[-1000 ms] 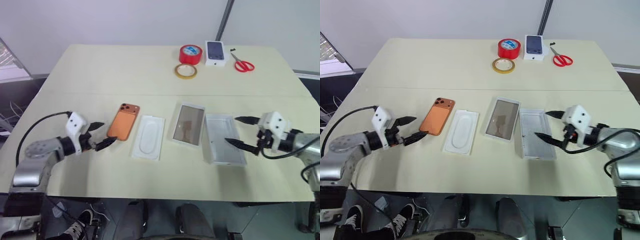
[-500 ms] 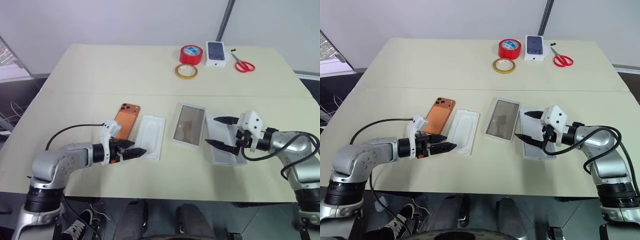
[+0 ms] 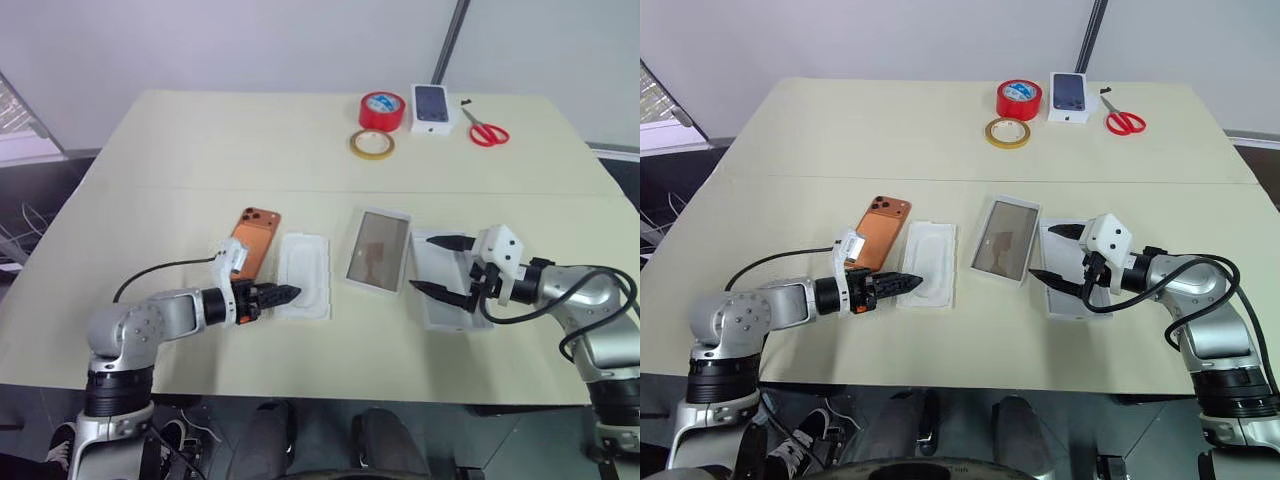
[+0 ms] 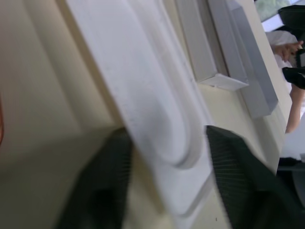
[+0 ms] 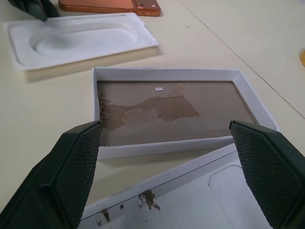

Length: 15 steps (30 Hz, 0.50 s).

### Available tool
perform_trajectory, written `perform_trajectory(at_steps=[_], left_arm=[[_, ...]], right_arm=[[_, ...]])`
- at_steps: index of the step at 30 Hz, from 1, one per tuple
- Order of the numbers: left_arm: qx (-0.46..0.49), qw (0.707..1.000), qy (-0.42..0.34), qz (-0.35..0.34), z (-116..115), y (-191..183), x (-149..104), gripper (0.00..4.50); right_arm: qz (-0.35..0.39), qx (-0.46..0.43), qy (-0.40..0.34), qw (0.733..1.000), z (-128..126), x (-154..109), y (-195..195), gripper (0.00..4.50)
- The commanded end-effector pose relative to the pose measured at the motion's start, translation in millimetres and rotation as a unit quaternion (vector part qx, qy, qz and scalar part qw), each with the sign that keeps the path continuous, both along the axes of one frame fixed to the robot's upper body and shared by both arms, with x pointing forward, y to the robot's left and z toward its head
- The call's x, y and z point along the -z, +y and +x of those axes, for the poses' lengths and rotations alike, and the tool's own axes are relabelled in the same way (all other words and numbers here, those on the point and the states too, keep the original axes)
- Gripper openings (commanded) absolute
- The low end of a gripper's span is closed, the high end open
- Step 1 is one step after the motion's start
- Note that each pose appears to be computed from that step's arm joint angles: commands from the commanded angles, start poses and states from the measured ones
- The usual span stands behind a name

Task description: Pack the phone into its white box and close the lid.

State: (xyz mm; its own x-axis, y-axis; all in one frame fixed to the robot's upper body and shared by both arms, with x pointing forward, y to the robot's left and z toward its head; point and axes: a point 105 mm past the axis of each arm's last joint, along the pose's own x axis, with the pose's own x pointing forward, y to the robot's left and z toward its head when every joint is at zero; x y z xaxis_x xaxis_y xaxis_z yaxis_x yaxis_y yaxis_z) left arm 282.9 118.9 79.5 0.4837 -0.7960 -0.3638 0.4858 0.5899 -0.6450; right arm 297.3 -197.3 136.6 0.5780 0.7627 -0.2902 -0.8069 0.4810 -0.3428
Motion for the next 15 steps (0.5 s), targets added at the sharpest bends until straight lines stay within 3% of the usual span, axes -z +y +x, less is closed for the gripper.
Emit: perform_trajectory(at_steps=[1,2,3,9,15], left_arm=[[-0.015,0.997,0.071,-0.001,-8.7,1.0,23.9,0.57],[-0.018,0.997,0.076,0.001,-8.9,1.7,26.5,0.12],[-0.021,0.997,0.08,0.008,-9.5,2.5,30.3,0.04],[-0.048,0.997,0.065,0.015,-0.1,7.9,30.8,0.04],[-0.022,1.0,-0.008,0.0,13.1,1.9,-13.0,0.04]], right_arm=[[-0.004,-0.005,-0.03,1.0,-0.8,-12.1,1.0,4.5],[-0.004,-0.005,-0.031,0.999,-0.4,-12.8,1.3,4.5],[-0.004,-0.005,-0.033,0.999,0.0,-13.5,1.9,4.5],[-0.002,-0.018,-0.036,0.999,-0.4,-12.2,11.5,4.5],[0.024,-0.069,-0.005,0.997,-5.4,2.8,56.0,4.5]])
